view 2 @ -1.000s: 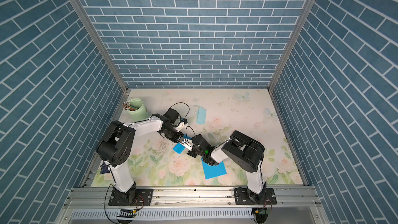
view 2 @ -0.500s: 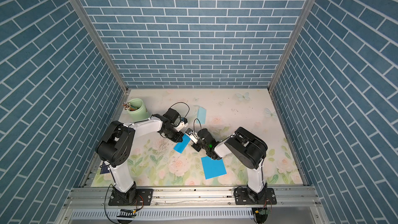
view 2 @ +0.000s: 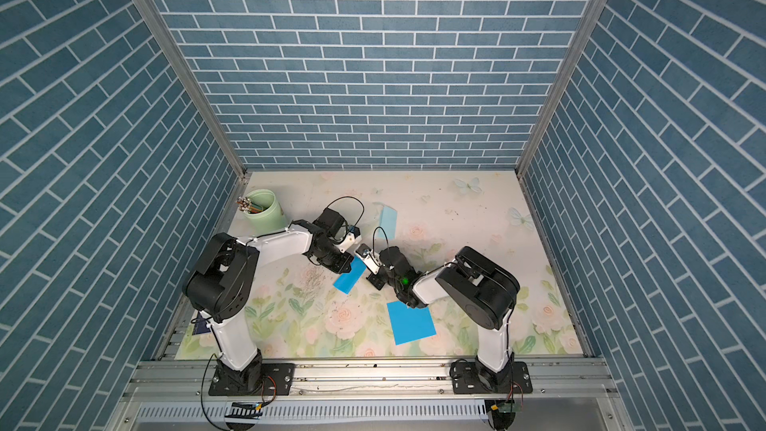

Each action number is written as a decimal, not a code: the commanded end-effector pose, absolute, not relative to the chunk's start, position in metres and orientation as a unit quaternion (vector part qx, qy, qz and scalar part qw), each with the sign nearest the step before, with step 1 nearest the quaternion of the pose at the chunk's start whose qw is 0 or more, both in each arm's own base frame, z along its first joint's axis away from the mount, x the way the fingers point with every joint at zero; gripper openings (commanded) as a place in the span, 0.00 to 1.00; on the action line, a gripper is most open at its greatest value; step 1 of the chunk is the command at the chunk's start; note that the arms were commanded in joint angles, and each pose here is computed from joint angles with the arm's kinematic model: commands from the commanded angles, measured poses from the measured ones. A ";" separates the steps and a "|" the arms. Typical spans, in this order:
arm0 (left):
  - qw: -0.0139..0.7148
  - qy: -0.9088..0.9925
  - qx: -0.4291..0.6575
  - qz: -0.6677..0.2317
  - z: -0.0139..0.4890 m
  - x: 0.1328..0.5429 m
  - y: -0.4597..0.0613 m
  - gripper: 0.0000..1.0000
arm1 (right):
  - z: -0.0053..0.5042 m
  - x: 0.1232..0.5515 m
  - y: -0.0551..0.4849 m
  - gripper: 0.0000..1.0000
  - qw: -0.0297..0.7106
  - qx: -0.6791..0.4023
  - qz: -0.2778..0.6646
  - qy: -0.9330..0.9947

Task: Fold the square paper along the opposite sides
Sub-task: Smooth out the paper at the center of the board.

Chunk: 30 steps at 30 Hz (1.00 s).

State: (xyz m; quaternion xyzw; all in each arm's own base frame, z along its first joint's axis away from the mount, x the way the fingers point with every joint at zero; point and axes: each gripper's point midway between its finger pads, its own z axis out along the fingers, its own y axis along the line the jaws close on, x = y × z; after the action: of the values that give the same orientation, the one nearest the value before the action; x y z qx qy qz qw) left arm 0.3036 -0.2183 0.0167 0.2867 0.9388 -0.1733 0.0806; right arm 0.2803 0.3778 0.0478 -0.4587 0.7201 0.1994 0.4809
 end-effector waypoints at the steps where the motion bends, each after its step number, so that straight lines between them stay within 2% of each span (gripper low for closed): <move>1: 0.013 0.958 0.270 -0.093 -0.025 0.283 -0.178 0.00 | 0.043 0.278 0.394 0.00 0.479 -0.452 0.218 0.720; 8: 0.010 0.958 0.271 -0.094 -0.025 0.282 -0.179 0.00 | -0.004 0.279 0.367 0.00 0.431 -0.440 0.178 0.767; 20: 0.015 0.958 0.271 -0.097 -0.022 0.283 -0.180 0.00 | -0.027 0.303 0.330 0.00 0.382 -0.408 0.133 0.818; 24: 0.017 0.957 0.272 -0.096 -0.021 0.284 -0.180 0.00 | -0.027 0.304 0.324 0.00 0.380 -0.405 0.119 0.823; 27: 0.016 0.957 0.271 -0.098 -0.020 0.283 -0.181 0.00 | -0.008 0.307 0.326 0.12 0.406 -0.408 0.126 0.808; 30: 0.018 0.957 0.271 -0.099 -0.019 0.285 -0.181 0.00 | 0.020 0.309 0.339 0.13 0.435 -0.419 0.150 0.783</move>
State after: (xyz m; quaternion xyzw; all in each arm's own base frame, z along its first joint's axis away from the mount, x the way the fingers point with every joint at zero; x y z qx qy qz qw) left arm 0.3093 -0.2144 0.0169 0.2786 0.9424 -0.1630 0.0881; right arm 0.3134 0.3531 0.0248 -0.4094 0.7723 0.1678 0.4558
